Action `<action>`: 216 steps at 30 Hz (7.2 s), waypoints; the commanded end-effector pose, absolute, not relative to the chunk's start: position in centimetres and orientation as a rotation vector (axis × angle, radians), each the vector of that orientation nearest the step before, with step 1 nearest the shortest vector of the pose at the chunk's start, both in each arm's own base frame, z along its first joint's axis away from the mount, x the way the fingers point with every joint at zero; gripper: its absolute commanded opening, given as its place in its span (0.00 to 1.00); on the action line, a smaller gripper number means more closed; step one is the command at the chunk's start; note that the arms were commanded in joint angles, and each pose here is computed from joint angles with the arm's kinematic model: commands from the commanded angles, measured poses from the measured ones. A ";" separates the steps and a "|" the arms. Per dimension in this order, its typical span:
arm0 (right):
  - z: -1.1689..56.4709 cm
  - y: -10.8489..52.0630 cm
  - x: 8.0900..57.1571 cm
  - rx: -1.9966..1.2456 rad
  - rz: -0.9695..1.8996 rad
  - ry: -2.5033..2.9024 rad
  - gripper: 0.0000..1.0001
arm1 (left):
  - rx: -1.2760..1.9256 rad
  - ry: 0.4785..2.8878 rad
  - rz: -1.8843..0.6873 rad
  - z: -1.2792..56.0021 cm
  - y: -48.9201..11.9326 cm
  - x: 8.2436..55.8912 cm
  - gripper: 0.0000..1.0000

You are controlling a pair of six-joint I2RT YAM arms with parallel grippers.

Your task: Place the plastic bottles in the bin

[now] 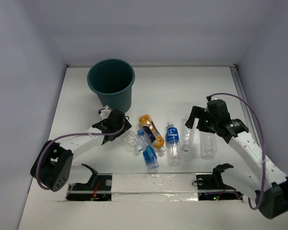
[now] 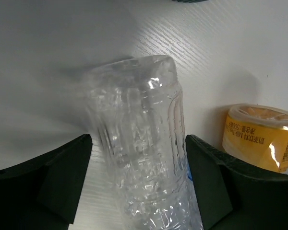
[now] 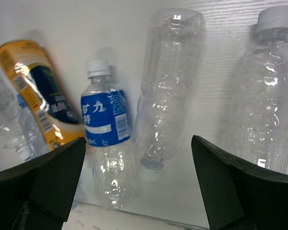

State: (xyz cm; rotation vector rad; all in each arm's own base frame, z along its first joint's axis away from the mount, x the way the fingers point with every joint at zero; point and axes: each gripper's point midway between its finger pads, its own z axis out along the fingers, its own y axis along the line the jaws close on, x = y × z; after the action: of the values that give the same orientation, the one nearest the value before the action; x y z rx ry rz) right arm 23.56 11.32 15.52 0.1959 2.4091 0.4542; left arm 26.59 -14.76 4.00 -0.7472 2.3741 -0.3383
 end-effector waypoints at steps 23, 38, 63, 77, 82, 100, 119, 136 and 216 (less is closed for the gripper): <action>6.9 10.4 34.9 0.386 0.224 2.561 0.65 | -0.591 2.239 -0.412 11.5 -13.1 23.9 0.32; 26.0 9.4 32.6 0.325 0.380 2.111 0.57 | -0.453 1.741 -0.472 41.9 -12.4 29.4 0.31; 49.9 25.8 36.2 0.082 1.035 1.677 0.61 | -0.436 1.619 -0.170 47.0 -7.6 40.2 0.86; 48.8 38.5 47.3 0.207 1.137 1.581 0.63 | -0.331 2.204 -0.907 23.8 -17.9 19.8 0.48; 46.4 42.1 48.9 0.267 1.132 1.551 0.67 | -0.329 2.352 -1.001 18.4 -20.3 16.5 0.59; 44.0 30.3 37.3 0.061 0.790 1.677 0.44 | -0.127 2.612 -1.043 10.8 -28.5 13.6 0.88; 12.8 20.1 23.5 0.008 0.553 2.454 1.00 | -0.181 2.642 -0.633 5.8 -24.9 15.4 0.17; 4.5 19.8 25.4 0.038 0.397 2.624 0.83 | -0.285 1.934 -0.691 36.4 -18.6 24.2 0.10; 14.1 3.4 29.1 0.627 0.188 2.299 1.00 | 0.008 2.520 -0.601 6.9 -30.0 28.6 0.97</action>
State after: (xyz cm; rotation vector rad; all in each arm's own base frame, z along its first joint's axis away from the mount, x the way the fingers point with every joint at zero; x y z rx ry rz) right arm 30.00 3.41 16.26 0.6656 2.1741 0.2073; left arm 26.82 -30.03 6.99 -0.0358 2.5576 -0.6894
